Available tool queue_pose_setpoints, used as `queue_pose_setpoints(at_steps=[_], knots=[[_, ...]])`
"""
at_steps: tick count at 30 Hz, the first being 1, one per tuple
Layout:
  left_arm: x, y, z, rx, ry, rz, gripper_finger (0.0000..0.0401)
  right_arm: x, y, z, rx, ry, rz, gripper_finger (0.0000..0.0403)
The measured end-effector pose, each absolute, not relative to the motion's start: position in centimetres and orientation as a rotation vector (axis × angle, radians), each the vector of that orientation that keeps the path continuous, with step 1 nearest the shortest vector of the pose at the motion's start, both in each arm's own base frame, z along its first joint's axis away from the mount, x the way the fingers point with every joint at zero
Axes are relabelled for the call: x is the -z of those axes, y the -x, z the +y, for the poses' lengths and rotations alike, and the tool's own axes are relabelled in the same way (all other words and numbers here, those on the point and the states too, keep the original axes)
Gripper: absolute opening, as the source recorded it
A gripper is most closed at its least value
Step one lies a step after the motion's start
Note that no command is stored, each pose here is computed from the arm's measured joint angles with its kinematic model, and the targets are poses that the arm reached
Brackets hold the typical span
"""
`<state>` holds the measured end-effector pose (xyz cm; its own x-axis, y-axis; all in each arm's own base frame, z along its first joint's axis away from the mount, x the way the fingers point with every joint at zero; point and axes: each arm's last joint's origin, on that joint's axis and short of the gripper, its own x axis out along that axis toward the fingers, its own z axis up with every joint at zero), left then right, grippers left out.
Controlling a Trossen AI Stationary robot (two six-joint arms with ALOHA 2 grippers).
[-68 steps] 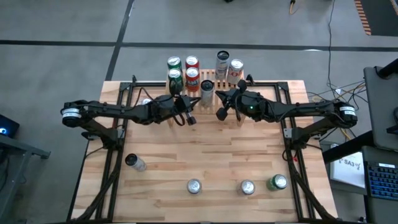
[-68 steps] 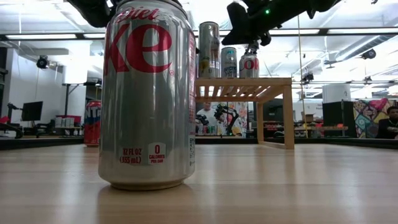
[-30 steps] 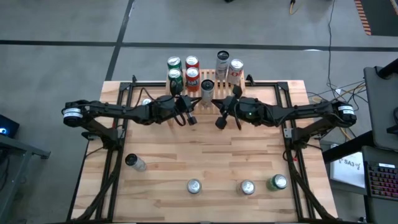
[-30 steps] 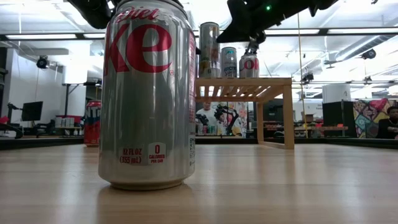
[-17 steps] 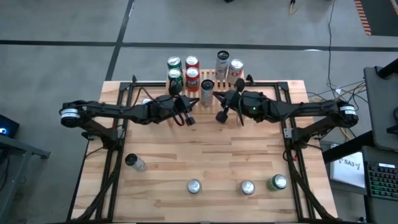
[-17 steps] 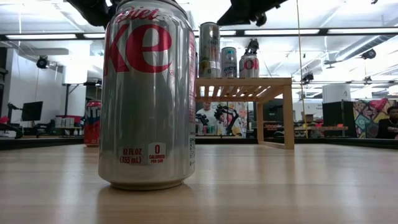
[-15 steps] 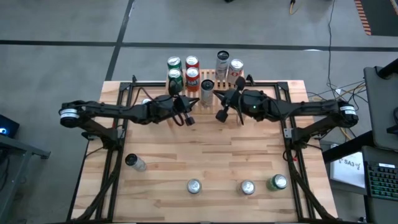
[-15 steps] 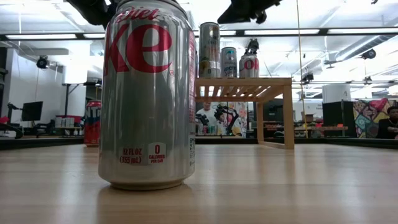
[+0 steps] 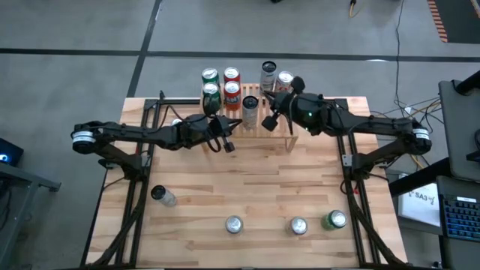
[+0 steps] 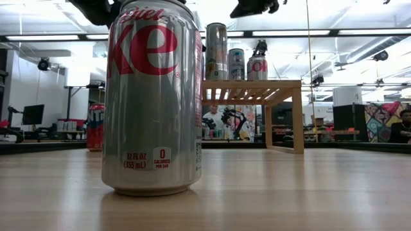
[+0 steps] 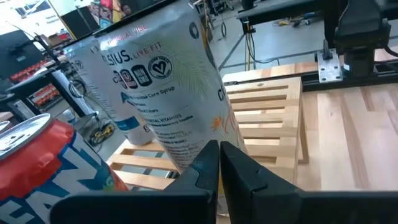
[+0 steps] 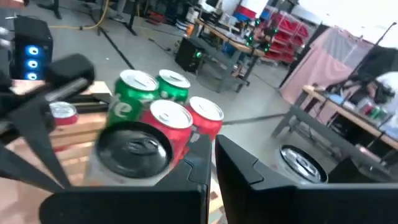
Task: Place canned beverage on shelf
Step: Put the white yellow soda can on the shelf
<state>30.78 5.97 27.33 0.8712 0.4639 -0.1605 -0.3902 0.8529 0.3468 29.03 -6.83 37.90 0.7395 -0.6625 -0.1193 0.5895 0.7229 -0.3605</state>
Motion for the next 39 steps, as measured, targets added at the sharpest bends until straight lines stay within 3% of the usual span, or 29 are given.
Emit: queue_pose_setpoints(at_steps=[9,39], knots=[[-27.5,-30.8,6.1,-0.460,-0.310,0.220,0.0000,-35.8,-28.5,-9.4,0.602,0.153,0.307,0.0013],[-26.9,-31.3,6.4,-0.479,-0.307,0.220,0.0000,-33.0,-29.8,-7.8,0.462,0.104,0.388,0.0013]])
